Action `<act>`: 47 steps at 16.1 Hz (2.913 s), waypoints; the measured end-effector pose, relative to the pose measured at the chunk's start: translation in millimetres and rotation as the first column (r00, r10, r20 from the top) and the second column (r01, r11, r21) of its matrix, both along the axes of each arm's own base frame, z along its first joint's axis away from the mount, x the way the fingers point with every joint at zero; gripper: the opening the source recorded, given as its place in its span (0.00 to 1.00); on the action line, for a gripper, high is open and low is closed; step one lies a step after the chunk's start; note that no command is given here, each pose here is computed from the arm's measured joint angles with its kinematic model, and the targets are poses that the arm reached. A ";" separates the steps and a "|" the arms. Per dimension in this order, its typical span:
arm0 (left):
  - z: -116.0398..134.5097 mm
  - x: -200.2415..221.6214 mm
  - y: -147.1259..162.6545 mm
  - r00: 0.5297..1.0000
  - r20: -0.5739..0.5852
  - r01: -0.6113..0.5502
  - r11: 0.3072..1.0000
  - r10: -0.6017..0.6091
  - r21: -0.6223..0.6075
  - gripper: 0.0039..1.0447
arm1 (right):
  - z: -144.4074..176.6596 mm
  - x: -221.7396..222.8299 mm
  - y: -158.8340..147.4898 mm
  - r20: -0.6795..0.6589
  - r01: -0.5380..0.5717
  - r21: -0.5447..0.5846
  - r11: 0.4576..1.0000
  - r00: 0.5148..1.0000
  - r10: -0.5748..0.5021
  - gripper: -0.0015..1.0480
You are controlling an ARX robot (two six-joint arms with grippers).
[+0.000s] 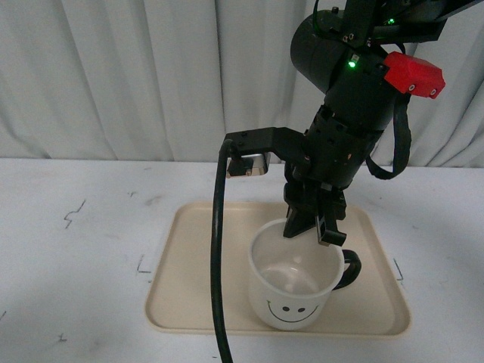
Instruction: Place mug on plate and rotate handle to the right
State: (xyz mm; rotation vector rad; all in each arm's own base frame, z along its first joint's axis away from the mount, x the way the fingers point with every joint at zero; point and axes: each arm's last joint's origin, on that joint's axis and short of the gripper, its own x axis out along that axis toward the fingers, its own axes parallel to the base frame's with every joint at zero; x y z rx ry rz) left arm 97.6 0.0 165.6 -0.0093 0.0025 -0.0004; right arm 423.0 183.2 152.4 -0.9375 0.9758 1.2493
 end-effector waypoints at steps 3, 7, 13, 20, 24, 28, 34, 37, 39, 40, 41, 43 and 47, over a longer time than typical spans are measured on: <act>0.0 0.0 0.0 1.000 0.000 0.000 1.000 0.000 0.000 0.94 | 1.4 4.4 2.3 0.041 0.016 -0.009 1.000 0.999 -0.016 0.08; 0.0 0.0 0.0 1.000 0.000 0.000 1.000 0.000 0.000 0.94 | 29.7 7.5 5.8 0.021 0.017 0.123 0.992 1.000 -0.019 0.52; 0.0 0.0 0.1 1.000 0.000 -0.003 1.000 0.003 0.000 0.94 | 48.0 -36.6 -48.6 0.445 0.512 0.693 0.508 0.250 -0.860 0.38; 0.0 0.0 0.0 1.000 0.000 -0.001 1.000 0.001 0.000 0.94 | 23.3 -170.6 -143.4 0.093 0.326 0.939 0.107 0.060 -0.994 0.02; 0.0 0.0 0.0 1.000 0.000 0.000 1.000 0.000 0.000 0.94 | 13.7 -213.2 -161.6 0.087 0.306 0.947 0.103 0.065 -0.994 0.02; 0.0 0.0 0.0 1.000 0.000 0.000 1.000 0.000 0.000 0.94 | 12.2 -244.3 -172.1 0.087 0.313 0.944 0.103 0.063 -0.994 0.02; 0.0 0.0 0.0 1.000 0.000 0.000 1.000 0.000 0.000 0.94 | 11.3 -274.9 -184.1 0.086 0.322 0.941 0.099 0.053 -0.995 0.02; 0.0 0.0 0.0 1.000 0.000 0.000 1.000 0.000 0.000 0.94 | 13.2 -285.3 -184.0 0.086 0.316 0.944 0.098 0.053 -0.995 0.02; 0.0 0.0 0.0 1.000 0.000 -0.001 1.000 0.001 0.000 0.94 | 15.5 -291.2 -184.0 0.087 0.309 0.946 0.099 0.052 -0.995 0.02; 0.0 0.0 0.0 1.000 0.000 0.000 1.000 0.000 0.000 0.94 | 16.1 -293.6 -184.0 0.087 0.308 0.946 0.099 0.052 -0.995 0.02; 0.0 0.0 0.0 1.000 0.000 0.000 1.000 0.000 0.000 0.94 | 17.1 -296.2 -183.9 0.087 0.303 0.948 0.099 0.052 -0.995 0.02; 0.0 0.0 0.0 1.000 0.000 -0.001 1.000 0.001 0.000 0.94 | 17.7 -300.5 -183.9 0.087 0.303 0.948 0.099 0.052 -0.995 0.02; 0.0 0.0 0.0 1.000 0.000 0.000 1.000 0.000 0.000 0.94 | 18.4 -307.8 -183.9 0.088 0.298 0.949 0.099 0.051 -0.995 0.02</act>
